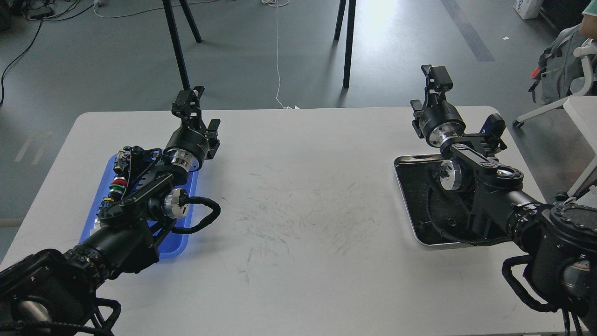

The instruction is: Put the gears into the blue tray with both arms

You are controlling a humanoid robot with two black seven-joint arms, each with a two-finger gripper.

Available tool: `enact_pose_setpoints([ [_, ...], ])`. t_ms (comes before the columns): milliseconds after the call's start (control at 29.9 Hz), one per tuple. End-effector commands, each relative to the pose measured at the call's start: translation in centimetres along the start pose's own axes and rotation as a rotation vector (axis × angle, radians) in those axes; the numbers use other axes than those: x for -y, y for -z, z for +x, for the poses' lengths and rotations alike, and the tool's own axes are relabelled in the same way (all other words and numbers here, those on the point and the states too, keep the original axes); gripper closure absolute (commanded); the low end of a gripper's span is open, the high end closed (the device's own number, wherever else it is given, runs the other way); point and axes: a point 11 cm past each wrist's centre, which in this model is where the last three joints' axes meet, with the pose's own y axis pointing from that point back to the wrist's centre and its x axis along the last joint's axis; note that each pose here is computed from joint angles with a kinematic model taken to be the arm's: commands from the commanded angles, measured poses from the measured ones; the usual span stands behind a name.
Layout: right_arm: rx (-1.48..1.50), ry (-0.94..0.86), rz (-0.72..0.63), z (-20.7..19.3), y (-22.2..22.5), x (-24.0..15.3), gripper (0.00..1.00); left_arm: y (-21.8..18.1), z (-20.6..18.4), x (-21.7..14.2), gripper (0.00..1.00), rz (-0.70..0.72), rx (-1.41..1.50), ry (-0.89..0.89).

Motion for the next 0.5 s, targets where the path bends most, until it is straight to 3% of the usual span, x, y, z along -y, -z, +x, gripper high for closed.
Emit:
enact_pose_setpoints([
  [0,0.0,0.0,0.002,0.0,0.08,0.04,0.02,0.0,-0.03,0.0,0.02,0.0,0.0,0.001],
  [468,0.002,-0.004,0.0,0.14,-0.04,-0.03,0.02,-0.09,-0.13,0.05,0.02,-0.002,-0.003,0.008],
])
